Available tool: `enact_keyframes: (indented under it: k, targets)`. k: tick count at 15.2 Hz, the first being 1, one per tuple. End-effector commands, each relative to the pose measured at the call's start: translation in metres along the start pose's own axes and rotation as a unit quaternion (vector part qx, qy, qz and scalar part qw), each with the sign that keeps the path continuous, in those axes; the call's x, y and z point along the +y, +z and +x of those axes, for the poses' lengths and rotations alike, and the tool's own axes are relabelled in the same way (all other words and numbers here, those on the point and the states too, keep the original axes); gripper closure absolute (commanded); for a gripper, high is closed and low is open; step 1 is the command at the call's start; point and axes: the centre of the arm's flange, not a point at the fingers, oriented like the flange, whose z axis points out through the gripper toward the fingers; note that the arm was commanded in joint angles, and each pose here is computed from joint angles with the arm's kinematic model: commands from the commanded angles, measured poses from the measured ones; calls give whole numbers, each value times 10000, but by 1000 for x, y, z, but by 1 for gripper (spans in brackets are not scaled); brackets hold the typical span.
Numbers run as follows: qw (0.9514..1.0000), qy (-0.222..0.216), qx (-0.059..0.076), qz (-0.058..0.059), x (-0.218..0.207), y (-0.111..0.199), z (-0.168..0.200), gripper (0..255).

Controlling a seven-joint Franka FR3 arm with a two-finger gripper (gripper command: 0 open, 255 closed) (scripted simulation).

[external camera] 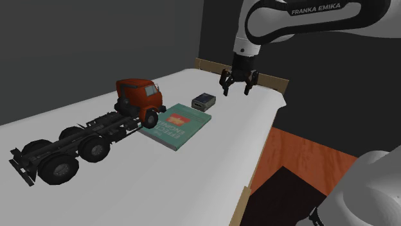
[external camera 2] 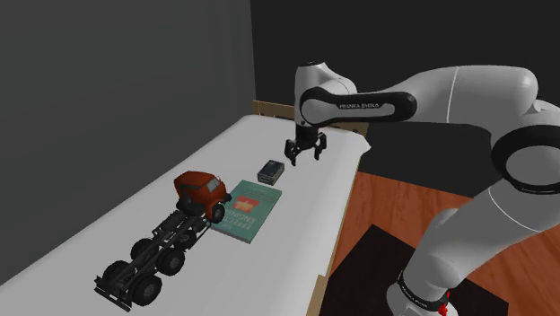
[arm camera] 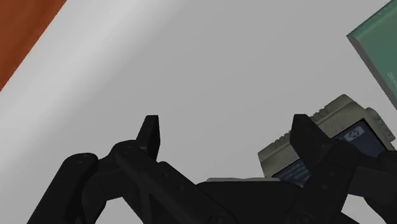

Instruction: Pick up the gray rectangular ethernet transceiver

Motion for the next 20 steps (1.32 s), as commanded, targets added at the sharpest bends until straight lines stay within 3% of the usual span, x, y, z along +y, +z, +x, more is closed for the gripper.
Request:
enact_keyframes:
  k: [1, 5, 9, 19, 20]
  targets:
    - [9996, 292, -42, 19, -18, 8, 19, 0]
    - [9964, 834, -119, 53, -49, 23, 60, 0]
    - [9903, 1373, -195, 86, -75, 38, 104, 0]
    - [9896, 1420, -202, 89, -79, 80, 106, 0]
    - [9896, 1420, -202, 89, -79, 80, 107, 255]
